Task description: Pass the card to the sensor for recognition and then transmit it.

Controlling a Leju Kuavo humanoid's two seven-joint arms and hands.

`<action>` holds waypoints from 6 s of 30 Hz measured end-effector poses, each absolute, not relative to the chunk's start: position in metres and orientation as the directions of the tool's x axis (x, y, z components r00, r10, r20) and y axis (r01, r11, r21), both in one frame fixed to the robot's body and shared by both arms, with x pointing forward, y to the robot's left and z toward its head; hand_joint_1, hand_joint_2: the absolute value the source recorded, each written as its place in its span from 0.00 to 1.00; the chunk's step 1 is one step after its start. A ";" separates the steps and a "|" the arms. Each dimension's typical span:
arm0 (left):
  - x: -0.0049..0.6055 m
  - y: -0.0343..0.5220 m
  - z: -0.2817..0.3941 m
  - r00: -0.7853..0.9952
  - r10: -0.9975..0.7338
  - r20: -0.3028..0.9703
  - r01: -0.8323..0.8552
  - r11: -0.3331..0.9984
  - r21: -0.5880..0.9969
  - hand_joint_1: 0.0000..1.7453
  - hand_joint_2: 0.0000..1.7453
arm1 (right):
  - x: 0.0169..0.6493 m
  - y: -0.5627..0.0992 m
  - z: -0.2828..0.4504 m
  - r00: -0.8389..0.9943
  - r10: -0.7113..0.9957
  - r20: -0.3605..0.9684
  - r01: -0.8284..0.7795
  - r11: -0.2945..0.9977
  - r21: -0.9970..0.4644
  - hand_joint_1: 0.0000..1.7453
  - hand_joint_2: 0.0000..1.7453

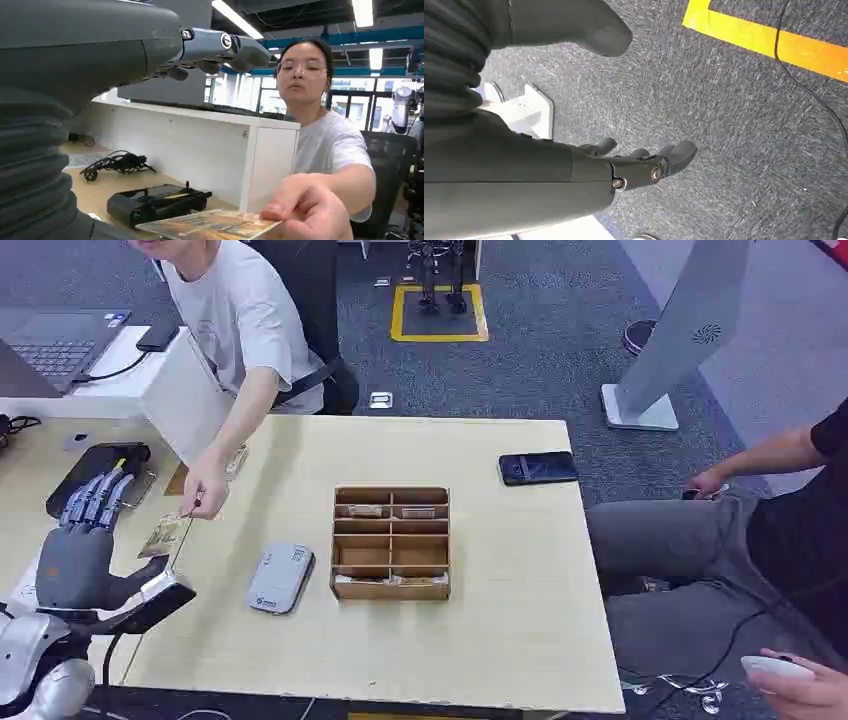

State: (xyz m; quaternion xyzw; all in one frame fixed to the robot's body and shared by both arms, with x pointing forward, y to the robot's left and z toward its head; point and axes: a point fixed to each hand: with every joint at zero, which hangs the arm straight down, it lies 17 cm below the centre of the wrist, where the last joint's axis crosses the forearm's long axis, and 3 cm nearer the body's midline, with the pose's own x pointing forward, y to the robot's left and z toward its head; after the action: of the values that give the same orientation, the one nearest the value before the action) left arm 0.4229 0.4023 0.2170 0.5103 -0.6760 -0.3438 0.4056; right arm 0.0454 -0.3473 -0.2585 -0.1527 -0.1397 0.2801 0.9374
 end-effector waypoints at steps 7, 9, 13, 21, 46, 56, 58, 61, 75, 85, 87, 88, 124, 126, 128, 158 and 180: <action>0.423 0.403 0.217 -0.149 -0.969 0.196 -0.411 0.241 0.879 0.00 1.00 | 0.044 -0.346 -0.259 0.805 0.567 0.175 -0.482 0.797 -0.364 0.00 1.00; 0.423 0.403 0.217 -0.149 -0.969 0.196 -0.410 0.241 0.880 0.98 1.00 | 0.044 -0.346 -0.259 0.805 0.567 0.175 -0.483 0.797 -0.363 0.00 1.00; 0.424 0.405 0.214 -0.145 -0.971 0.191 -0.399 0.234 0.887 1.00 1.00 | 0.045 -0.345 -0.260 0.804 0.568 0.178 -0.482 0.797 -0.364 0.00 1.00; 0.424 0.406 0.214 -0.144 -0.971 0.191 -0.399 0.234 0.887 1.00 1.00 | 0.050 -0.344 -0.260 0.801 0.569 0.186 -0.479 0.796 -0.371 0.00 1.00; 0.422 0.391 0.211 -0.264 -0.891 0.370 -0.326 0.443 0.835 1.00 1.00 | 0.051 -0.344 -0.262 0.801 0.570 0.184 -0.479 0.795 -0.373 0.00 1.00; 0.427 0.330 0.167 -0.220 -0.552 0.804 0.054 0.817 0.575 1.00 1.00 | 0.049 -0.345 -0.262 0.807 0.564 0.176 -0.480 0.799 -0.363 0.00 1.00; 0.433 0.310 0.166 -0.193 -0.463 0.865 0.083 0.871 0.484 1.00 1.00 | 0.052 -0.347 -0.262 0.803 0.568 0.180 -0.476 0.794 -0.379 0.00 1.00; 0.441 0.281 0.173 -0.185 -0.330 0.926 0.116 0.928 0.354 1.00 1.00 | 0.062 -0.348 -0.261 0.793 0.576 0.200 -0.466 0.783 -0.412 0.00 1.00; 0.460 0.241 0.184 -0.182 -0.241 0.953 0.085 0.962 0.259 1.00 1.00 | 0.054 -0.342 -0.268 0.804 0.568 0.175 -0.473 0.790 -0.389 0.00 1.00; 0.492 0.249 0.187 -0.176 -0.330 0.927 -0.186 0.936 0.298 1.00 1.00 | 0.068 -0.332 -0.270 0.796 0.573 0.193 -0.468 0.786 -0.403 0.00 1.00; 0.494 0.251 0.188 -0.181 -0.400 0.898 -0.225 0.906 0.358 1.00 1.00 | 0.069 -0.330 -0.271 0.791 0.579 0.197 -0.473 0.784 -0.403 0.00 1.00; 0.494 0.253 0.187 -0.180 -0.437 0.881 -0.241 0.888 0.391 1.00 1.00 | 0.070 -0.329 -0.272 0.788 0.582 0.198 -0.477 0.782 -0.401 0.00 1.00; 0.460 0.281 0.091 -0.017 -0.436 0.900 -0.062 0.899 0.434 1.00 1.00 | 0.055 -0.329 -0.277 0.780 0.596 0.190 -0.508 0.780 -0.365 0.00 1.00; 0.458 0.281 0.090 -0.017 -0.446 0.895 -0.059 0.894 0.445 1.00 1.00 | 0.054 -0.330 -0.278 0.780 0.597 0.189 -0.510 0.781 -0.361 0.00 1.00; 0.456 0.280 0.086 -0.009 -0.449 0.894 -0.055 0.893 0.448 1.00 1.00 | 0.054 -0.330 -0.277 0.778 0.598 0.192 -0.511 0.780 -0.360 0.00 1.00; 0.456 0.264 0.079 0.019 -0.430 0.903 -0.074 0.900 0.430 1.00 1.00 | 0.059 -0.331 -0.275 0.772 0.606 0.192 -0.513 0.773 -0.373 0.00 1.00; 0.450 0.282 0.038 0.123 -0.490 0.863 -0.103 0.859 0.502 1.00 1.00 | 0.063 -0.330 -0.273 0.759 0.616 0.209 -0.512 0.764 -0.392 0.00 1.00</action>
State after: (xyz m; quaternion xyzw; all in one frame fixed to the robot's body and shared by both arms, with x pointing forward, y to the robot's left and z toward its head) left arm 0.4499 0.2823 0.0380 0.2285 -0.6482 -0.1356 0.7136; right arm 0.0627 -0.3299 -0.2735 -0.1575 -0.1651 0.3050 0.9246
